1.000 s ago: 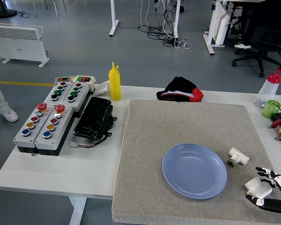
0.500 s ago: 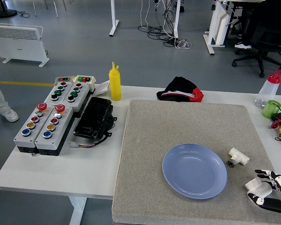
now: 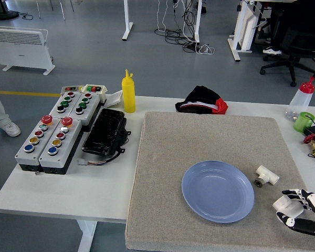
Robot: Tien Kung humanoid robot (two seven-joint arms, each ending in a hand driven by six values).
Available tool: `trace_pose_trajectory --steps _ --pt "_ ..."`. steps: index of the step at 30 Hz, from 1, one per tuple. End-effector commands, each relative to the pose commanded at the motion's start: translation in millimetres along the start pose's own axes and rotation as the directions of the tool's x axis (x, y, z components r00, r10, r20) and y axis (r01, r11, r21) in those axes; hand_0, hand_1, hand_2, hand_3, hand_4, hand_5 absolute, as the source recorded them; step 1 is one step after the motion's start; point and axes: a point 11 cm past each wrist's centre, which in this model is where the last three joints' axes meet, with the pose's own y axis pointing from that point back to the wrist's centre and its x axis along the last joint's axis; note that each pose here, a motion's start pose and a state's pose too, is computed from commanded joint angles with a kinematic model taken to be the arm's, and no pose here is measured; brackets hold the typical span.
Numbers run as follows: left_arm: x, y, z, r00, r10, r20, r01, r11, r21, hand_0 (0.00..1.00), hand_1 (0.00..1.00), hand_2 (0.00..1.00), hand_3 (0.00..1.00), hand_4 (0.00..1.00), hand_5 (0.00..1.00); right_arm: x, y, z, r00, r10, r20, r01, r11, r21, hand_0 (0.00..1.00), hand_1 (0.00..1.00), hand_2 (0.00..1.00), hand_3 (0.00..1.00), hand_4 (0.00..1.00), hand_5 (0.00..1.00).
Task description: Pick pipe place plate twice
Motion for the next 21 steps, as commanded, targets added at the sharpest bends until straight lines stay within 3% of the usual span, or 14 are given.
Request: trace_pose_trajectory --steps 11,16,21 --pt "0.5 -0.5 -1.7 1.000 0.001 -0.003 -0.001 1.000 0.004 0.612 0.613 0.719 0.744 0.549 0.998 1.1 0.2 -51.8 0.999 0.037 0.025 -0.040 0.985 0.171 0.320 0.465 0.544 0.656 0.631 0.094" --pt "0.6 -0.4 -1.1 1.000 0.001 0.000 -0.001 1.000 0.003 0.612 0.613 0.719 0.741 0.549 0.998 -17.9 -3.0 -78.4 0.999 -0.005 0.038 -0.005 0.965 0.261 0.321 0.466 0.544 0.655 0.632 0.095" --pt "0.4 0.0 0.1 1.000 0.001 -0.001 -0.001 1.000 0.000 0.612 0.611 0.718 0.739 0.550 0.998 -45.2 -6.4 -85.9 0.997 -0.081 0.009 0.075 0.958 0.276 0.344 0.483 0.548 0.657 0.639 0.104"
